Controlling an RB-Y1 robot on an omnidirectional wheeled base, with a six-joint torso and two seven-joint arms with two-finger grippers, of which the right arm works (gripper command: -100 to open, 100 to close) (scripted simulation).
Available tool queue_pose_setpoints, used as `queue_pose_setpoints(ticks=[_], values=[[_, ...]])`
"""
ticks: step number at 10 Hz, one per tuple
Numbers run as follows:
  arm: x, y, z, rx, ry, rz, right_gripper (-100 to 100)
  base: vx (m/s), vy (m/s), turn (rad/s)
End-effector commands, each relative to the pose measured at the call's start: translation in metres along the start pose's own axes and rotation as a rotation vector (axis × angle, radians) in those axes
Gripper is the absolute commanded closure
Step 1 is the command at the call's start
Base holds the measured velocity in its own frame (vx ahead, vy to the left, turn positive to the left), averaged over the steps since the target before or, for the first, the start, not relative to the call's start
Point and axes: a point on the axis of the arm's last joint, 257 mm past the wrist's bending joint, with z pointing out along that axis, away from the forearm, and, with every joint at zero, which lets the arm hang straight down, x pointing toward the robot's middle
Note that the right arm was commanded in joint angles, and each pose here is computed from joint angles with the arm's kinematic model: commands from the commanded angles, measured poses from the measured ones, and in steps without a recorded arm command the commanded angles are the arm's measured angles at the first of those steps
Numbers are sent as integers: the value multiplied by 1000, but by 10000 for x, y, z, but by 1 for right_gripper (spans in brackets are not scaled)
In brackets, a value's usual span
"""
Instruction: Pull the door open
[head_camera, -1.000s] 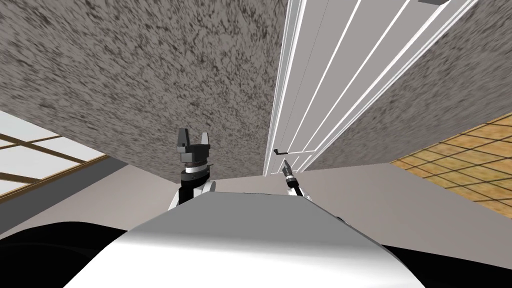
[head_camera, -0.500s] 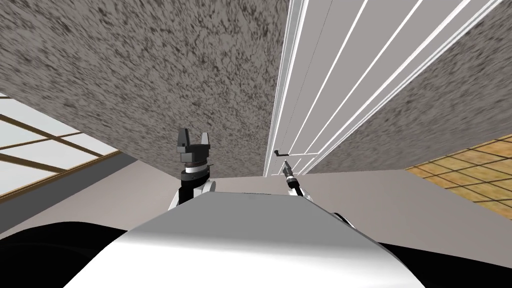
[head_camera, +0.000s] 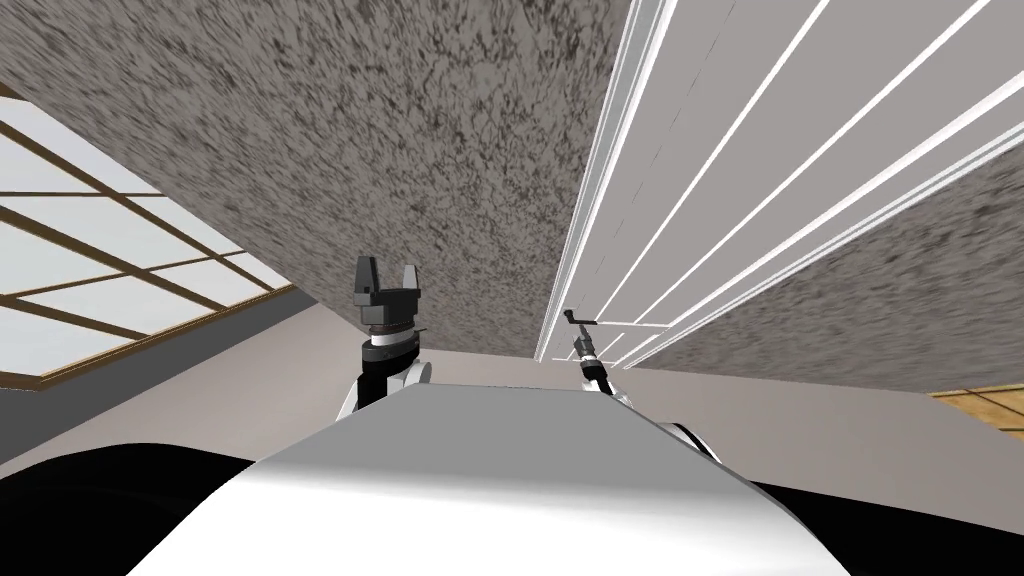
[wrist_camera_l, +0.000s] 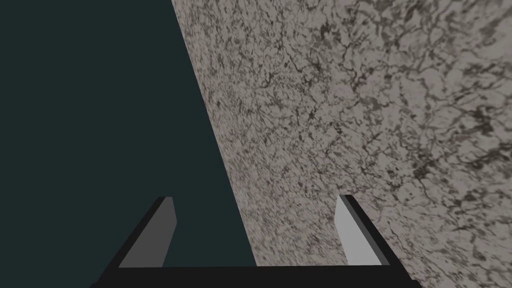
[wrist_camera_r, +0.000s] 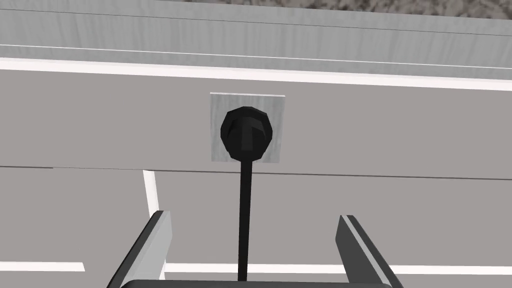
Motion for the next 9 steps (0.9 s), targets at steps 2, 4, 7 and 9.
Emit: queue_pose_setpoints(ticks=[2,4,7,9], values=[[-105,31,-39,-3,-25,0,-100,75,-12,65],[-302,-30,-128,11,-71,0,-100,70,-28,227],[-552,21,-185,-4,-130,-1,-100,57,-26,184],[-525,22,-172,-7,-124,0,-100,55,-38,42]])
